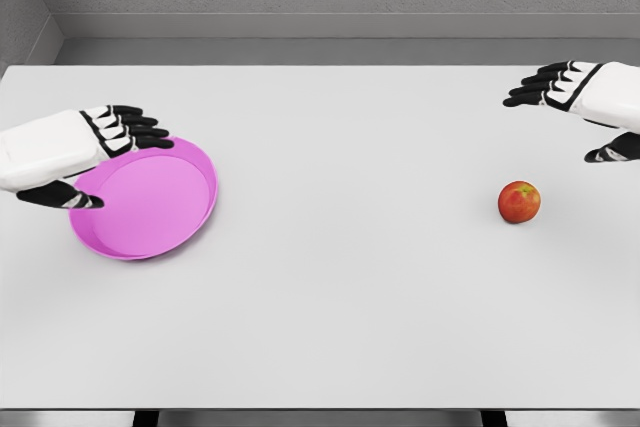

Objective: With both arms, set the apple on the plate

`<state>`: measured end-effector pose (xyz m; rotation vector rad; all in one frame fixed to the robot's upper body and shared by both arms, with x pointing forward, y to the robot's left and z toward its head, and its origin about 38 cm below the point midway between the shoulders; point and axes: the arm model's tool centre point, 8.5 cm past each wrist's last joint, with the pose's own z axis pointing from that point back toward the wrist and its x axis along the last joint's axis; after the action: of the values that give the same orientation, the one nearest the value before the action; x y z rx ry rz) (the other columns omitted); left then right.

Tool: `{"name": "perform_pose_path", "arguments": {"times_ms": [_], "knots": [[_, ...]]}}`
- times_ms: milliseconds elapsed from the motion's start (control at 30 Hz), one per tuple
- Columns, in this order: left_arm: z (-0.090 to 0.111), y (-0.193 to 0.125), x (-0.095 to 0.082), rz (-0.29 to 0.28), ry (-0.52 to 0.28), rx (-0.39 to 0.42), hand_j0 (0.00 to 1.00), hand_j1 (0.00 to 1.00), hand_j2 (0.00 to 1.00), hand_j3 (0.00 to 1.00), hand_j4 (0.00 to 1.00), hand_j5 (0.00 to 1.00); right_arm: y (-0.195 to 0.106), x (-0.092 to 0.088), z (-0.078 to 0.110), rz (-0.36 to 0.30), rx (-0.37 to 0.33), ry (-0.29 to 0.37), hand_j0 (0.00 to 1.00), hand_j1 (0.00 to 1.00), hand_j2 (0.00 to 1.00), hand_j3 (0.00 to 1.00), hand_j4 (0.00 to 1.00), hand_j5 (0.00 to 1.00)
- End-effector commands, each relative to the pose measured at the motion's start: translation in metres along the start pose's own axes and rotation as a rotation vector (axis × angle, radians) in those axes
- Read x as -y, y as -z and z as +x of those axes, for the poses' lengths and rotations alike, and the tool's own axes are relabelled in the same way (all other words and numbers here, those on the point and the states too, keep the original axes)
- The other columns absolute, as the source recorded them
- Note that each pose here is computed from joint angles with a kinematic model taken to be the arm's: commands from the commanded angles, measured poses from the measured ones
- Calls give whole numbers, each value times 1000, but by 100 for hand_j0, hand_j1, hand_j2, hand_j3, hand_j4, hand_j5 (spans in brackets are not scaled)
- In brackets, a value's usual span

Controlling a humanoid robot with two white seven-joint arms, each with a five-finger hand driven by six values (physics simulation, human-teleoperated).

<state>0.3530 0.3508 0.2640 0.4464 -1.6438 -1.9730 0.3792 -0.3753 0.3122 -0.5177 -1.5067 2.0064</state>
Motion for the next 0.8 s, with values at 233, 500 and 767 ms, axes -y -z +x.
{"name": "perform_pose_path", "arguments": {"times_ms": [233,500,767], "knots": [[-3,-10,-4,-41,15,-19,100,100,100,100,100,100,-2,7,-3,-21,-9,-4,100,100,100,100,100,100],[-4,-10,-4,-45,15,-21,100,100,100,100,100,100,9,-24,2,30,47,113,100,100,100,100,100,100],[-7,-11,-6,-44,18,-30,100,100,100,100,100,100,-10,-40,-35,-110,-29,350,100,100,100,100,100,100]]}}
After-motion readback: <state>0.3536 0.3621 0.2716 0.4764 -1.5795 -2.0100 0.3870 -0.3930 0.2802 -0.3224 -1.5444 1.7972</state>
